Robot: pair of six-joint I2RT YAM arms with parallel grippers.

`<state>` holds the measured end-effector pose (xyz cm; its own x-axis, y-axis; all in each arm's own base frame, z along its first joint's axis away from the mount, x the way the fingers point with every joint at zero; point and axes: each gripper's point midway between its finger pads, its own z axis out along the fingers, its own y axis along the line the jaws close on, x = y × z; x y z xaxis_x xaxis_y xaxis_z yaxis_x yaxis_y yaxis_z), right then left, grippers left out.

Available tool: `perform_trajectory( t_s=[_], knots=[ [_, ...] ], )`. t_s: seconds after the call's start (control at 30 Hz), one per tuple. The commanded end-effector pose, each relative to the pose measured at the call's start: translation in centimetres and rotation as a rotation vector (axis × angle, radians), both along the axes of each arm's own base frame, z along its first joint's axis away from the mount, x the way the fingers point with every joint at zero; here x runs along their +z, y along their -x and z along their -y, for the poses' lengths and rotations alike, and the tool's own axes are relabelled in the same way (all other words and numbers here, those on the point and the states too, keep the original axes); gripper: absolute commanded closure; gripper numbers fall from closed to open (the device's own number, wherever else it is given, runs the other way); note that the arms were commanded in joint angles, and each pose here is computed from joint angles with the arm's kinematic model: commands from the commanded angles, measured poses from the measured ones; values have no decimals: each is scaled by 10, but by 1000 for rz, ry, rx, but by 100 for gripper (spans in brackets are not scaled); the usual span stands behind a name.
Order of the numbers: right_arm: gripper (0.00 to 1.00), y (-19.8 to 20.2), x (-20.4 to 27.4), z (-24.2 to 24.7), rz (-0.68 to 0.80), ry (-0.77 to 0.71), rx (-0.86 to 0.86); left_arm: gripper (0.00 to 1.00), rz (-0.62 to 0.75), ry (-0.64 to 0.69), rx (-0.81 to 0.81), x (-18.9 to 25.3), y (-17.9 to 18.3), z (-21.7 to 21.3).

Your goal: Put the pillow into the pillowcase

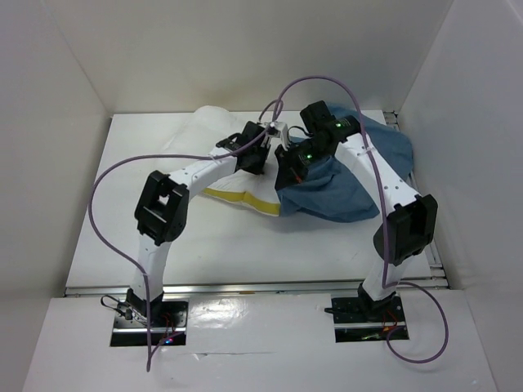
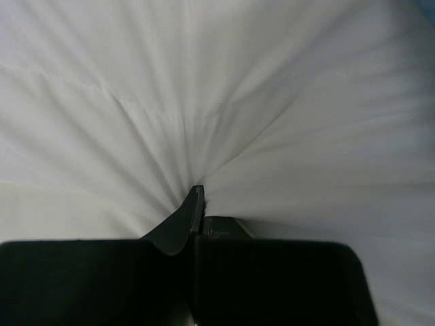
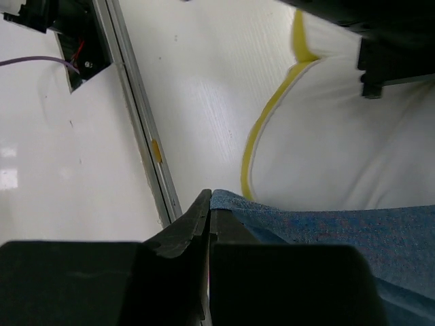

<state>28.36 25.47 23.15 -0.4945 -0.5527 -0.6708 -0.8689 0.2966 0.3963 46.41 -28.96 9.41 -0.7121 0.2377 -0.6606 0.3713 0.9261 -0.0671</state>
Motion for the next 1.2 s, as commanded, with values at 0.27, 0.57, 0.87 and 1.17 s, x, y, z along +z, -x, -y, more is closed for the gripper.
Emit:
perform_trajectory(
  t_s=[0.27, 0.57, 0.87, 1.17],
  knots=[
    [100, -56, 25, 13, 122, -20, -170, 100, 132, 183, 19, 92, 24, 11],
    [100, -76, 18, 5, 107, -18, -175, 100, 163, 153, 65, 93, 35, -10],
    [86, -53, 19, -13, 36, -57, -99, 100, 224, 127, 148, 102, 6, -30],
    [45, -71, 47, 27, 258, 64, -327, 100, 196, 91, 182, 75, 0, -52]
  ],
)
